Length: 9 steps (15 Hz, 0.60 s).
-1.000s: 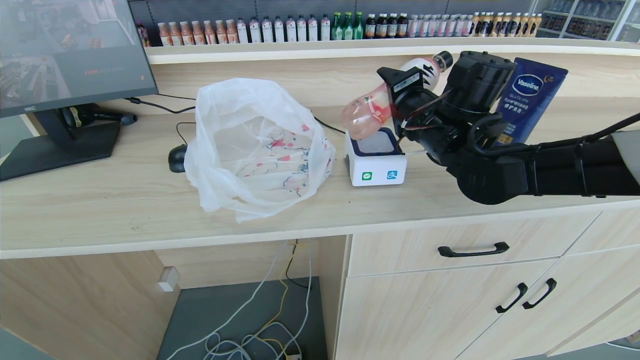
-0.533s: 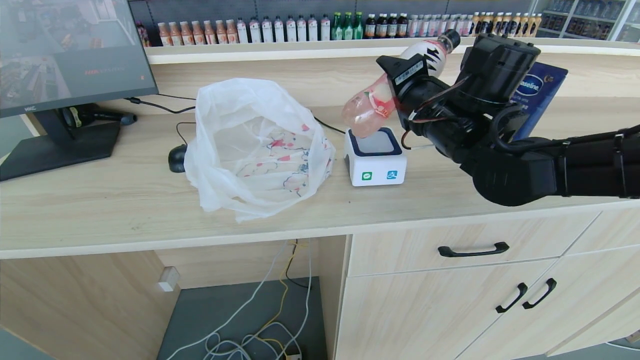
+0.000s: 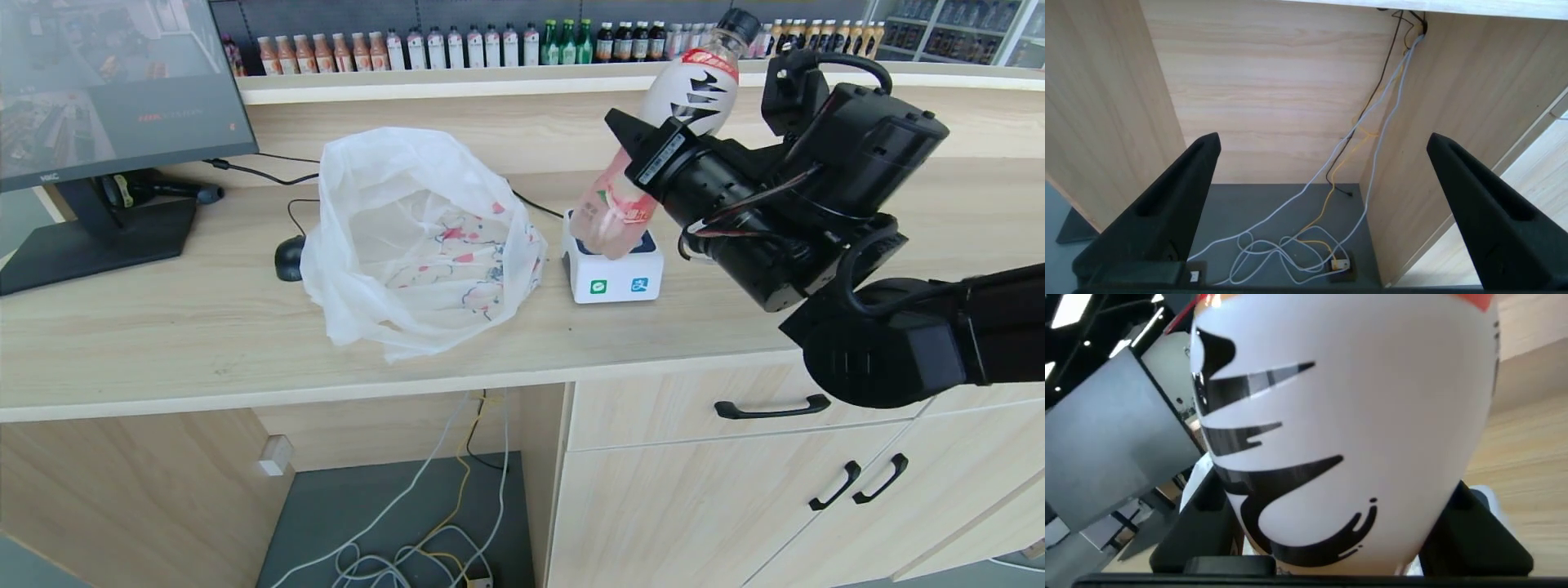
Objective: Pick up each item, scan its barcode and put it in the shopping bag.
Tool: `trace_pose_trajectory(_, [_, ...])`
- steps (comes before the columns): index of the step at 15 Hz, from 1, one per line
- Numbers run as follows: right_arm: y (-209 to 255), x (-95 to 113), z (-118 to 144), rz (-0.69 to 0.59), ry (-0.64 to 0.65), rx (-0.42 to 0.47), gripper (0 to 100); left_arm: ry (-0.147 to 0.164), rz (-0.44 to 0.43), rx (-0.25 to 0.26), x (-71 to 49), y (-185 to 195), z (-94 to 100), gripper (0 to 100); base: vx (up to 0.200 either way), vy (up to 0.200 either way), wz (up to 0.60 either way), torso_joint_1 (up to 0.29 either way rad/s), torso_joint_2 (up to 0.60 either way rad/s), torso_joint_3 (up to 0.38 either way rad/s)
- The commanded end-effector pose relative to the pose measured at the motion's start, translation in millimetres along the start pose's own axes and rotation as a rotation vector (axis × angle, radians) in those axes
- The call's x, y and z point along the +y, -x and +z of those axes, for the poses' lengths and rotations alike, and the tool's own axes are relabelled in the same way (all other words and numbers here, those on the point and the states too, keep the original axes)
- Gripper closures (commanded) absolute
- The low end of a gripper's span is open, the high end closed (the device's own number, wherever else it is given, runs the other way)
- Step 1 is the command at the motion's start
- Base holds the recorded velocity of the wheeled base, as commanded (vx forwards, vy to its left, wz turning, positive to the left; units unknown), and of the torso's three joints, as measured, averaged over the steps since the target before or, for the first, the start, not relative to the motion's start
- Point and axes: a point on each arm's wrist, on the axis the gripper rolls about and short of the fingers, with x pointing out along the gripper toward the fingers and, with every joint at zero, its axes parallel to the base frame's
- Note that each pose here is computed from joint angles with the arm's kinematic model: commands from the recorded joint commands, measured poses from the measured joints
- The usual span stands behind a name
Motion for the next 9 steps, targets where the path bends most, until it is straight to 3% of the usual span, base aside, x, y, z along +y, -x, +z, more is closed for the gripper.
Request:
trace_pose_trajectory(1, [22,14,7,0.027,0.052,0.021,100,0.001,0.0,0.0,0.0,0,0.0,0,0.0,0.0,0.0,0.0,0.0,0.0])
trace_pose_trajectory(5, [41,13,12,0.043,0.276,0.002,100,0.001,0.0,0.0,0.0,0,0.0,0,0.0,0.0,0.0,0.0,0.0,0.0])
trace_pose_trajectory(7, [57,6,0,0.155,0.406,-0.021,100,-0.001,0.0,0.0,0.0,0,0.0,0,0.0,0.0,0.0,0.0,0.0,0.0])
trace_pose_trajectory(9, [64,-7,-1,0.164,0.503,-0.051,100,-0.001,0.0,0.0,0.0,0,0.0,0,0.0,0.0,0.0,0.0,0.0,0.0])
